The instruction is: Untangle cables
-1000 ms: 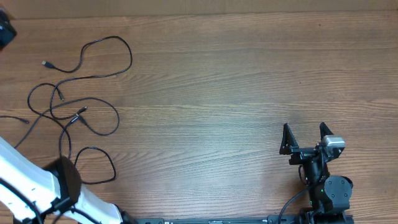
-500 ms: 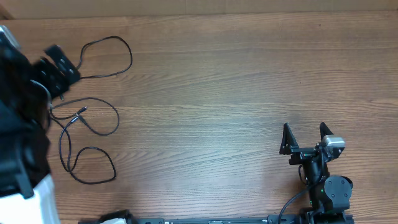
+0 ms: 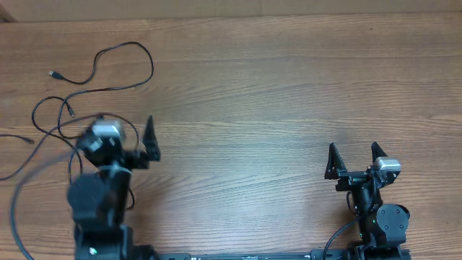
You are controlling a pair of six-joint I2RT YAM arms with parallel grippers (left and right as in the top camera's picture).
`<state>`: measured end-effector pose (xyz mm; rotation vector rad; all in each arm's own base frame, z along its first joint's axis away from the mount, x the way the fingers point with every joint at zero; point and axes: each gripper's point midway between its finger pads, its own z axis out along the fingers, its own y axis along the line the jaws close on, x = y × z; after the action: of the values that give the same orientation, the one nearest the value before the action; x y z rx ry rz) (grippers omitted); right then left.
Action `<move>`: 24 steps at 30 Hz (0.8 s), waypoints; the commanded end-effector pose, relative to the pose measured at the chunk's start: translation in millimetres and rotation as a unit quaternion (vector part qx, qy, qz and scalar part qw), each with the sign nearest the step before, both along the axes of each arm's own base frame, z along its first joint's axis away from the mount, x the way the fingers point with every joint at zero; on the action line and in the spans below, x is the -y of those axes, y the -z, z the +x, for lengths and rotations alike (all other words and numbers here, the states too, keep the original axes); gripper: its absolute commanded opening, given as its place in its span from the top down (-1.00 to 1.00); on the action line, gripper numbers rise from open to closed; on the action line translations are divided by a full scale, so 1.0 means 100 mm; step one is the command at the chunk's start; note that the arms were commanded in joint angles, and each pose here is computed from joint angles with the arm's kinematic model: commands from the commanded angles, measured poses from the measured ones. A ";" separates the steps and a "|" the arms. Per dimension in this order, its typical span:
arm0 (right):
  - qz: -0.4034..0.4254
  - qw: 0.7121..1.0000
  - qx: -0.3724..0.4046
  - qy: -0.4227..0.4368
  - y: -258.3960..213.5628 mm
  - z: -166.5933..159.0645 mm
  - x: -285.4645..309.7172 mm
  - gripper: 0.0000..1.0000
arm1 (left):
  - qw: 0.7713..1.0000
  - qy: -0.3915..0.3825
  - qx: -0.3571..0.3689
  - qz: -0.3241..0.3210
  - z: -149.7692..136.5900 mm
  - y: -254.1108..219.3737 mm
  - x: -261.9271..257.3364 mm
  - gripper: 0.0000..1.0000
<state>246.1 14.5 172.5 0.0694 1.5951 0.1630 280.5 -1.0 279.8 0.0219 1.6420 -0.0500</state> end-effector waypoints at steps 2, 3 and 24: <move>0.001 1.000 0.001 0.008 0.02 0.00 0.03 -1.00 | 0.999 -0.013 0.009 0.038 -0.15 0.48 0.00 -1.00; 0.001 1.000 0.001 0.008 0.02 0.00 0.03 -1.00 | 0.999 -0.018 0.007 0.039 -0.18 0.57 -0.02 -0.99; 0.001 1.000 0.001 0.008 0.02 0.00 0.03 -1.00 | 0.999 -0.029 -0.001 0.040 -0.34 1.23 -0.06 -0.99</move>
<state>246.1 13.8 172.5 0.0724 1.5948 0.1600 246.4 4.5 155.7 0.0174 1.6534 0.0392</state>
